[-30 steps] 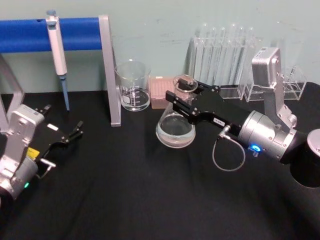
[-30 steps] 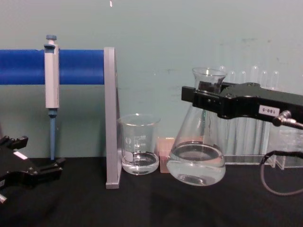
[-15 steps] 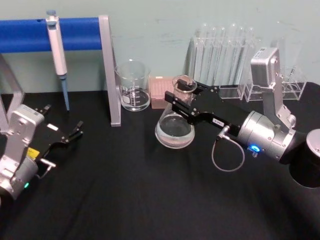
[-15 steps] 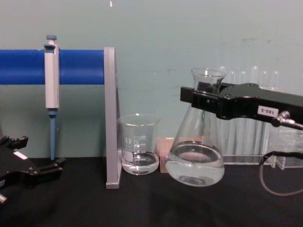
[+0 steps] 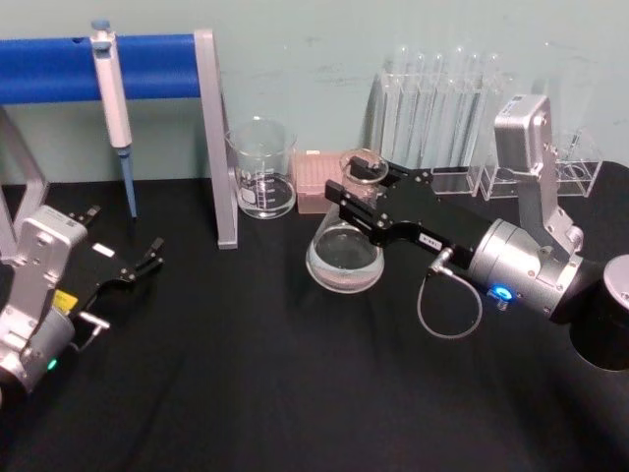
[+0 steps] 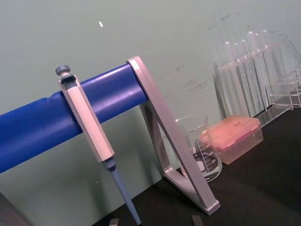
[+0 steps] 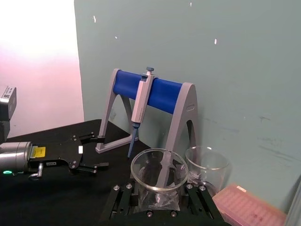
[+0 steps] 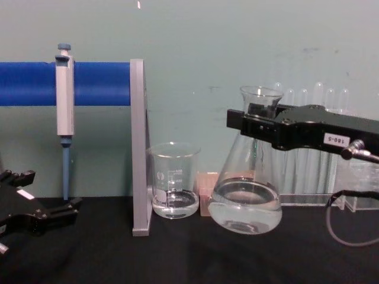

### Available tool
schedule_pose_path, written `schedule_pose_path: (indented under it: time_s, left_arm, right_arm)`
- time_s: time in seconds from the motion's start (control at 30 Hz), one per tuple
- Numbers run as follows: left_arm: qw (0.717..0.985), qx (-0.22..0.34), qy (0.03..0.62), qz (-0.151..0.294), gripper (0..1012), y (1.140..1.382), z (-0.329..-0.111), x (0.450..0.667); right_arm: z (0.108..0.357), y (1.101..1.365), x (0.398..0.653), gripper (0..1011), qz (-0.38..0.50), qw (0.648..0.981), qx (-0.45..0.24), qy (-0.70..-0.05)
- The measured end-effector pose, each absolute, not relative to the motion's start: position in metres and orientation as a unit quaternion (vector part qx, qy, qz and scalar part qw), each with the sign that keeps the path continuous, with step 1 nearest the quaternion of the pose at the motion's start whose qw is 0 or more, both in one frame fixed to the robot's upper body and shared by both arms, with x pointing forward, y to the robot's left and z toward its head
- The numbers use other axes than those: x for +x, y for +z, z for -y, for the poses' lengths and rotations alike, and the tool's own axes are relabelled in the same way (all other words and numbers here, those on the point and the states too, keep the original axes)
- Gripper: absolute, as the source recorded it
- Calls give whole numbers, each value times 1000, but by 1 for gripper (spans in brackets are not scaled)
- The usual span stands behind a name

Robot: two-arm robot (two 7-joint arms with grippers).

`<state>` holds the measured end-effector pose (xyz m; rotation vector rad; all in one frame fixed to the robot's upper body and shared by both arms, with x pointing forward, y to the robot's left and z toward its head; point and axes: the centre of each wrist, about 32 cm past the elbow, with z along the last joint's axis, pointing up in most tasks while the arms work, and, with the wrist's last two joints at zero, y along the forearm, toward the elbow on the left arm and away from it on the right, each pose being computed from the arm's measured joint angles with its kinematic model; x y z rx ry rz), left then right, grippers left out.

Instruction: Grasp the erlenmeyer flask with one hand, shake it three times, then place it back.

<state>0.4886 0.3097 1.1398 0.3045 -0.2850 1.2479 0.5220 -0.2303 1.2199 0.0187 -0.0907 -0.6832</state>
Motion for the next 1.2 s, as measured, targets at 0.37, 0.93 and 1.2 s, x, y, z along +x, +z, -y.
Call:
schedule_pose_path:
  time_s: [0.37,0.93,1.2]
  left_arm:
    - [791,141,580,132,1001,1140,-310,489]
    - [791,141,580,132,1001,1140,-310,489]
    - [791,141,580,132,1001,1140,-310,489]
  right_arm:
    - [230,1220,521,449,44,943,9,-329]
    - [208,1218,514,449,38,971,1,-237]
    - [200,1217,511,449,37,981,-3,-192]
